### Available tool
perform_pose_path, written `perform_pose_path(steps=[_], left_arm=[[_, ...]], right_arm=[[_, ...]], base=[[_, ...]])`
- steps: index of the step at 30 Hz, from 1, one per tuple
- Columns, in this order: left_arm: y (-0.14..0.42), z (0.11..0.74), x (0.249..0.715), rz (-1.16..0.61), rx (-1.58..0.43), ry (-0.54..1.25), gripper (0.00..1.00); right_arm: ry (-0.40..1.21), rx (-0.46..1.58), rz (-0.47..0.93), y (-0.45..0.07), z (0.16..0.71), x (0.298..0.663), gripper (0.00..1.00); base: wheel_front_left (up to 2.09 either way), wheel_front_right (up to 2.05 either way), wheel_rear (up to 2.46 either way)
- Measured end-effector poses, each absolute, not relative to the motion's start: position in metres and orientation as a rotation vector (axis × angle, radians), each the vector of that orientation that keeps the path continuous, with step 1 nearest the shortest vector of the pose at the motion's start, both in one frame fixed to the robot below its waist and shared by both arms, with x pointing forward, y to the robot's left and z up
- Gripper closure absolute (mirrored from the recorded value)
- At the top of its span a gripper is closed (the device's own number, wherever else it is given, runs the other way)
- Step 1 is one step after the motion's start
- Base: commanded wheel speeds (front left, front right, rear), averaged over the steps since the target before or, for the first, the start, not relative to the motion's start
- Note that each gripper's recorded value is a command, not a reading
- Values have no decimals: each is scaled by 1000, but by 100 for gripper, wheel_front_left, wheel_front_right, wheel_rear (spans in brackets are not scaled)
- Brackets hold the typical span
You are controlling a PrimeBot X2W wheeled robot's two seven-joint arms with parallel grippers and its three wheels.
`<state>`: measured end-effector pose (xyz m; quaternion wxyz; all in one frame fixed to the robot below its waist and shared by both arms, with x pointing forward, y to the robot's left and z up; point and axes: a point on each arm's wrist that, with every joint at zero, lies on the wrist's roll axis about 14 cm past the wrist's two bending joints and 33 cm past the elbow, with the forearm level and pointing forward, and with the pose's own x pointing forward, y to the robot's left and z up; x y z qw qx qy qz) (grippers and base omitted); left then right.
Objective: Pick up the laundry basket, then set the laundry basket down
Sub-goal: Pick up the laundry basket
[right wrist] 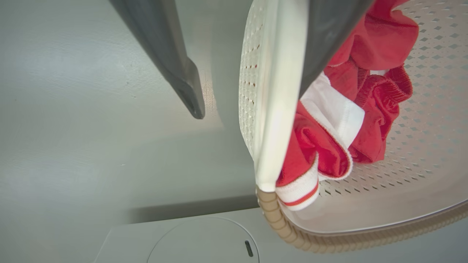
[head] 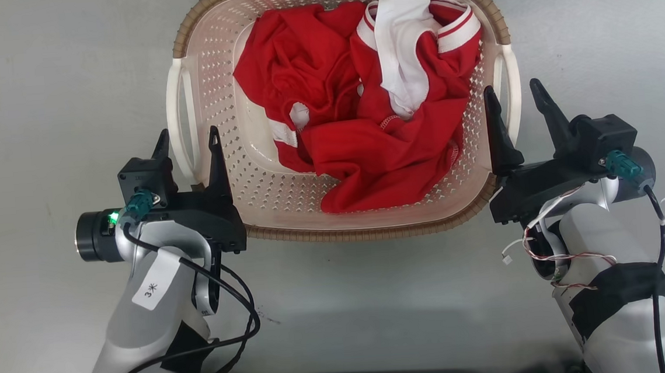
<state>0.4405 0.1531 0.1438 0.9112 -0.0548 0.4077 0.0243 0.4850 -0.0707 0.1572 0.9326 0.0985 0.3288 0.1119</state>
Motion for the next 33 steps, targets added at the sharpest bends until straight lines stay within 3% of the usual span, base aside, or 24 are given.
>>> perform_pose_path(steps=[11, 14, 15, 16, 17, 18, 20, 33], left_arm=[[150, 138, 444, 40, -109, 854, 0], [148, 137, 447, 38, -115, 855, 0], [147, 137, 447, 37, -118, 857, 16], [146, 136, 446, 34, -125, 861, 51], [144, 135, 446, 28, -130, 866, 79], [142, 135, 445, 22, -131, 868, 100], [142, 135, 445, 21, -131, 870, 100], [130, 151, 449, -20, -148, 854, 100]], right_arm=[[695, 197, 249, -66, 150, 482, 1], [699, 199, 260, -63, 149, 482, 25], [698, 199, 263, -62, 149, 483, 35], [697, 200, 266, -61, 149, 484, 49], [696, 199, 268, -60, 149, 484, 54], [697, 198, 268, -60, 149, 485, 58], [698, 196, 269, -60, 148, 485, 99], [733, 181, 253, -63, 155, 479, 100]], base=[[0, 0, 0], [0, 0, 0], [0, 0, 0], [0, 0, 0], [0, 0, 0], [0, 0, 0], [0, 0, 0], [0, 0, 0]])
